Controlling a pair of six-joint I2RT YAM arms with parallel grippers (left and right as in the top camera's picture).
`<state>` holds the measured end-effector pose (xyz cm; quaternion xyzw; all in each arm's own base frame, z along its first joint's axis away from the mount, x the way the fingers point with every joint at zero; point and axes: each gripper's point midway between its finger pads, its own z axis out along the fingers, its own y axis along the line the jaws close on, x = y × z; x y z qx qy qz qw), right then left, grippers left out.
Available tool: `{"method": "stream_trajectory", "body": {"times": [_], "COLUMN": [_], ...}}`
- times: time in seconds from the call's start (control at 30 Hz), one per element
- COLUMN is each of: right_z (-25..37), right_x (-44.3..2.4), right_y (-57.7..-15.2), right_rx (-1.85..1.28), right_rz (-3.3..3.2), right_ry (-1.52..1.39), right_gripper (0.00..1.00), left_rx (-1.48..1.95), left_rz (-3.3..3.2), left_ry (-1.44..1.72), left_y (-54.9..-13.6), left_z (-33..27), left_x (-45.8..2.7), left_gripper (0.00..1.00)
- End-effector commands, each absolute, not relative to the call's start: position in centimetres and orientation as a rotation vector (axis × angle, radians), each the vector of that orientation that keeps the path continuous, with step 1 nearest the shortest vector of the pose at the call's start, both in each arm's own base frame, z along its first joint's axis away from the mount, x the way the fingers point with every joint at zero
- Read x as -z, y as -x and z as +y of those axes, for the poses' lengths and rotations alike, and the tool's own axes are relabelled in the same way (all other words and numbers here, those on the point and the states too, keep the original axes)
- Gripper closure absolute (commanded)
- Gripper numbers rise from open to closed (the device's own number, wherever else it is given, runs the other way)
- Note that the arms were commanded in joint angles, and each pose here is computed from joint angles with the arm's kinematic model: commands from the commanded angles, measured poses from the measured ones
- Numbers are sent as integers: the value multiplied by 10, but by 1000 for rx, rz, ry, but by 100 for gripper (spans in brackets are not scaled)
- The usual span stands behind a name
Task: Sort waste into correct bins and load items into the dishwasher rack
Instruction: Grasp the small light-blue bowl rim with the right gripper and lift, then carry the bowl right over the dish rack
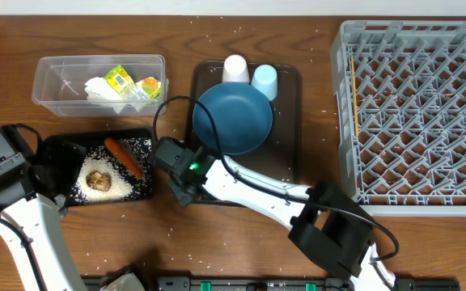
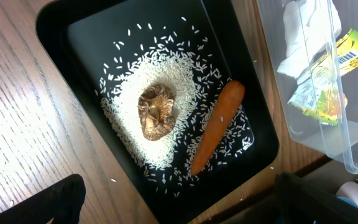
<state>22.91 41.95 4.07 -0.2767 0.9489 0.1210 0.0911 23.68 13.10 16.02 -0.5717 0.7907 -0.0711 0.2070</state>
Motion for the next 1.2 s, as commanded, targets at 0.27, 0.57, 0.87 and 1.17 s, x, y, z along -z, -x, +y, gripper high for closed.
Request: {"method": "stream_trajectory", "body": {"times": [0.27,0.57,0.87,1.17], "right_z": [449,436,371,258], "right_x": [-98,-156,-211,-263], "right_y": [-215,-234,-279,-326], "right_rx": [-646,-716,-584,-465], "right_rz": [2768,2658,2592,2543], "right_ry": [857,775,566,362], "right_gripper": [99,99,99,99], "left_rx": [181,181,181,181], "left_rz": [2196,2196,2196,2196], "left_ry": [1608,1608,1608,1608], "left_y": [-233,-233,-233,-233], "left_z": [133,133,133,133], "left_x": [-159,-159,-159,-159], "left_gripper": [2,2,2,2]}}
